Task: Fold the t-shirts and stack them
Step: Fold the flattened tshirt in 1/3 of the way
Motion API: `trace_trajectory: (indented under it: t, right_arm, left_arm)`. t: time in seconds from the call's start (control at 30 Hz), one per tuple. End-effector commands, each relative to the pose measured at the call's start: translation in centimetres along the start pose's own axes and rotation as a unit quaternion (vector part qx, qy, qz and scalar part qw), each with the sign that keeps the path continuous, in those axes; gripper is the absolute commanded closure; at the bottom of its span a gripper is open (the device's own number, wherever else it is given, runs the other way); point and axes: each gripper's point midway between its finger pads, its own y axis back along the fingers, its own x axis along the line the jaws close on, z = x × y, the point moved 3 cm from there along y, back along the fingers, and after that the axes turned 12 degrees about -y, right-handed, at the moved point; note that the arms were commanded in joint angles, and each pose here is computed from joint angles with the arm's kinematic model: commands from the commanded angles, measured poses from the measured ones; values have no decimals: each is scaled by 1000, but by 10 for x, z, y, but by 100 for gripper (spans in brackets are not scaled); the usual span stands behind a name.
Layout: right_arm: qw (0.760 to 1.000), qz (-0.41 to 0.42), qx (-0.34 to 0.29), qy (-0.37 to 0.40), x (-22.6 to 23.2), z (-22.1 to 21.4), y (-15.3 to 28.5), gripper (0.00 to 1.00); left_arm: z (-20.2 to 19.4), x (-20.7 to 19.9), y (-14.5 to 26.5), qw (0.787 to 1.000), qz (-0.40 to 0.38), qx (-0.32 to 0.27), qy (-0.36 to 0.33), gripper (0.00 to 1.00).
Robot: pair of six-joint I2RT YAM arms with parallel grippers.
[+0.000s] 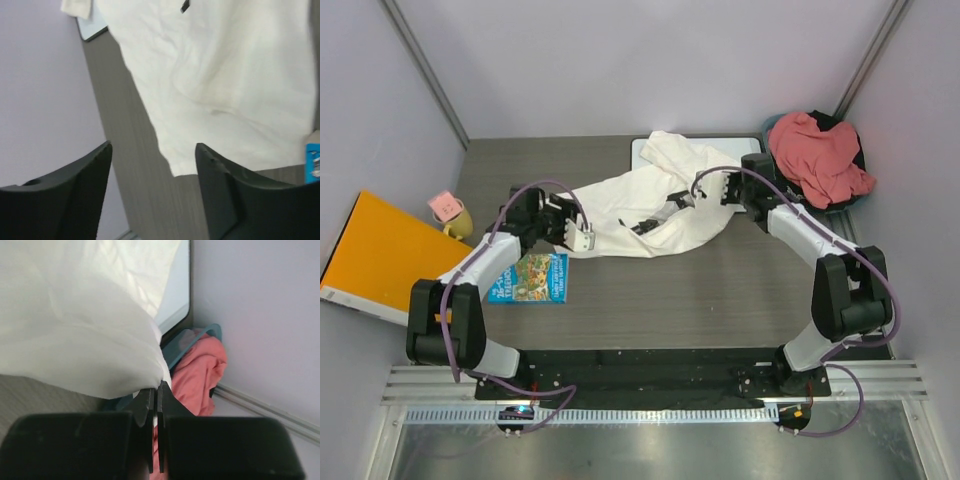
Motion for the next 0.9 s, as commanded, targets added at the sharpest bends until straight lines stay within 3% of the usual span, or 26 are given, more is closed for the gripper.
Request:
trace_trajectory:
  t: [0.0, 0.03, 0.07, 0.17, 0.4, 0.57, 0.67, 0.7, 0.77, 0.8, 0.87]
  right_arm:
    - [1000, -16, 11, 3, 4, -6, 23, 96]
    - [1000, -5, 20, 7, 17, -13, 23, 90]
    - [1000, 0, 22, 6, 21, -15, 26, 69]
    - [999, 26, 32, 2, 40, -23, 30, 50]
    - [992, 127, -6, -19, 68, -5, 51, 48]
    - [990, 137, -14, -13, 78, 3, 48, 51]
    - [991, 136, -14, -7, 82, 5, 42, 54]
    - [991, 136, -15, -6, 82, 6, 40, 54]
    - [991, 133, -19, -1, 81, 8, 37, 54]
    - [991, 134, -20, 0, 82, 7, 36, 55]
    - [991, 130, -22, 0, 79, 9, 34, 54]
  left_arm:
    - [41, -23, -9, 995, -54, -75, 27, 20]
    - [46, -28, -10, 994, -67, -84, 32, 18]
    - [55, -39, -9, 990, -89, -97, 43, 16]
    - [72, -49, -7, 985, -114, -118, 48, 12]
    - [87, -73, 21, 969, -209, -109, 79, 12]
    - [116, -80, 57, 939, -262, -143, 169, 12]
    - [129, -85, 71, 923, -285, -157, 207, 18]
    - [132, -87, 75, 918, -294, -160, 213, 32]
    - [138, -97, 87, 904, -325, -163, 223, 46]
    - [140, -101, 90, 902, -333, -164, 221, 96]
    - [140, -118, 95, 896, -357, -156, 212, 100]
